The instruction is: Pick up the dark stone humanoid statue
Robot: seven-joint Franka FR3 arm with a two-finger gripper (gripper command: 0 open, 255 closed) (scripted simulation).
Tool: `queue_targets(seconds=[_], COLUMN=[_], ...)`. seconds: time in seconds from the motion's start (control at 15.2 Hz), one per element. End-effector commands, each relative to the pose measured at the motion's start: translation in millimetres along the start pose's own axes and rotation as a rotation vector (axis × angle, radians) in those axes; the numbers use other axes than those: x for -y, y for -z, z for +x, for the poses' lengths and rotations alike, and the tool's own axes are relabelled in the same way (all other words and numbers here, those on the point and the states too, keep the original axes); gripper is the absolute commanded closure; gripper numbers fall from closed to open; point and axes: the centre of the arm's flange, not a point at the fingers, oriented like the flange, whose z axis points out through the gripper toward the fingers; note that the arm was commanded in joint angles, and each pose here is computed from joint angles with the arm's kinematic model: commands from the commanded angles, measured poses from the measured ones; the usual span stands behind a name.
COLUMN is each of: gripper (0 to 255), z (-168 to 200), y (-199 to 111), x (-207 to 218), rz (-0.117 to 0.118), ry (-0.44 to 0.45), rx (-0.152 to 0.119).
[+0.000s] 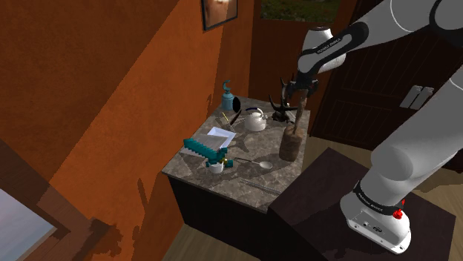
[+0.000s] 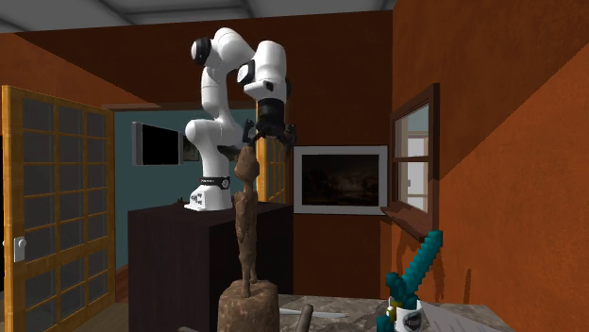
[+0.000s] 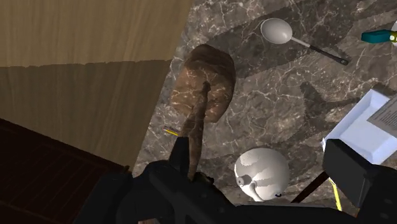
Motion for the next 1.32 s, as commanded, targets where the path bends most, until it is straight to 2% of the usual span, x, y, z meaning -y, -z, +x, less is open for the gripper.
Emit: queue_targets(seconds=[0.0, 0.4, 0.99, 1.06, 1.25], gripper=[0, 0, 0, 255, 255], z=[14, 48, 42, 42, 42], y=[-19, -64, -104, -104, -104], x=[-14, -56, -54, -54, -54], rz=[-0.002, -0.007, -0.007, -0.007, -0.007], ry=[-0.076, -0.281, -0.281, -0.281, -0.281], rx=[-0.011, -0.036, -0.036, -0.036, -0.036])
